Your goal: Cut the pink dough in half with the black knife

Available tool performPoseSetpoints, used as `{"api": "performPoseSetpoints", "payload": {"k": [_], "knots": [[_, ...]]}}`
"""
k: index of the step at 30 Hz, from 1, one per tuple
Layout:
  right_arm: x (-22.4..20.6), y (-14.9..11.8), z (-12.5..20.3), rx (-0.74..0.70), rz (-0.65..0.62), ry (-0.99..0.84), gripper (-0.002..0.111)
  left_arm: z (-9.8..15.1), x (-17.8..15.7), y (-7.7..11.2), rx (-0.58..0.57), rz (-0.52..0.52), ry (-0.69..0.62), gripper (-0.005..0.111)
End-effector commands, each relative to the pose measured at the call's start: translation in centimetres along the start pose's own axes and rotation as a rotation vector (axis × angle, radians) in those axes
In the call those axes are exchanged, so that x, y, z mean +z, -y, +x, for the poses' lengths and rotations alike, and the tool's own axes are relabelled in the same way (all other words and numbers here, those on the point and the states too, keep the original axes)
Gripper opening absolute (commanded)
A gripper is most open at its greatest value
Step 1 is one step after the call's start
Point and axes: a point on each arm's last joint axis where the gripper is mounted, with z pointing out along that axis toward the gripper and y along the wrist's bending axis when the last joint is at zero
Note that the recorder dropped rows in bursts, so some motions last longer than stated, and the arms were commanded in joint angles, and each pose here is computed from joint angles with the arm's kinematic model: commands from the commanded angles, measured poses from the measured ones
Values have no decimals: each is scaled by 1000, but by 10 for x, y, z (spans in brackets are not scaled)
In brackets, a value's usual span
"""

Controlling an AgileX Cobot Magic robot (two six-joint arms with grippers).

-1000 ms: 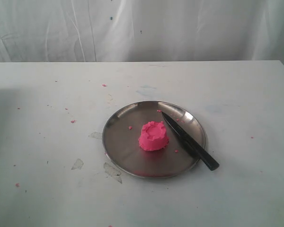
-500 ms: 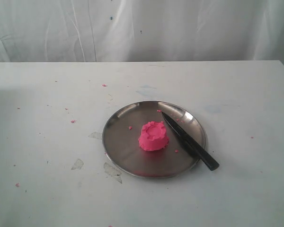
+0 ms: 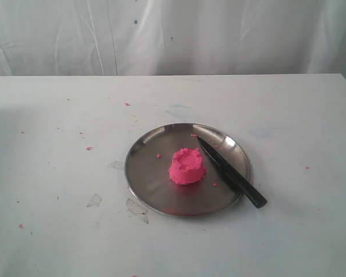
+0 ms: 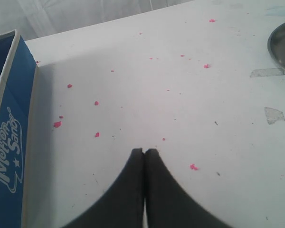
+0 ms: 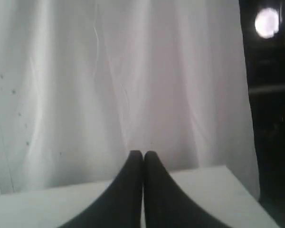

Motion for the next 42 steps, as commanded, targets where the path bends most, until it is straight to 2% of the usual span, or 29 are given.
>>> {"api": "performPoseSetpoints", "payload": {"k": [1, 6, 10, 16, 17, 19, 21, 22, 24, 25, 28, 30, 31, 32, 33, 36, 39, 40, 42], "knots": [[43, 7, 23, 38, 53, -261, 0, -1, 0, 0, -8, -2, 8, 0], [94, 10, 63, -8, 87, -588, 0, -1, 0, 0, -8, -2, 8, 0], [128, 17, 98, -13, 132, -778, 0, -1, 0, 0, -8, -2, 8, 0], [143, 23, 125, -126, 284, -1091, 0, -1, 0, 0, -5, 6, 10, 0], [144, 19, 125, -135, 273, -1133, 0, -1, 0, 1, -4, 10, 11, 0], [146, 7, 122, -194, 172, -1240, 0, -1, 0, 1, 0, 23, 13, 0], [149, -4, 115, -254, 30, -1383, 0, -1, 0, 2, 2, 28, 14, 0], [151, -8, 107, -308, -71, -1530, 0, -1, 0, 2, 3, 32, 14, 0], [160, -5, 99, -294, -53, -1677, 0, -1, 0, 2, 3, 34, 15, 0], [166, -4, 100, -275, -69, -1689, 0, -1, 0, 2, 3, 34, 15, 0], [188, -13, 126, -110, -257, -1666, 0, -1, 0, 2, 3, 34, 15, 0], [193, -20, 138, -64, -352, -1641, 1, -1, 0, 2, 3, 34, 15, 0], [195, -24, 141, 5, -365, -1627, 12, -1, 0, 2, 3, 34, 15, 0], [196, -25, 141, 21, -365, -1623, 17, -1, 0, 2, 3, 34, 15, 0], [198, -25, 141, 26, -359, -1607, 27, -1, 0, 2, 3, 34, 15, 0], [201, -25, 142, 30, -344, -1576, 41, -1, 0, 2, 3, 34, 15, 0], [200, -31, 146, 141, -376, -1612, 42, -1, 0, 2, 3, 34, 15, 0], [201, -37, 148, 186, -465, -1640, 42, -1, 0, 2, 3, 34, 15, 0], [216, -40, 147, 245, -552, -1606, 42, -1, 0, 2, 3, 34, 15, 0]]}}
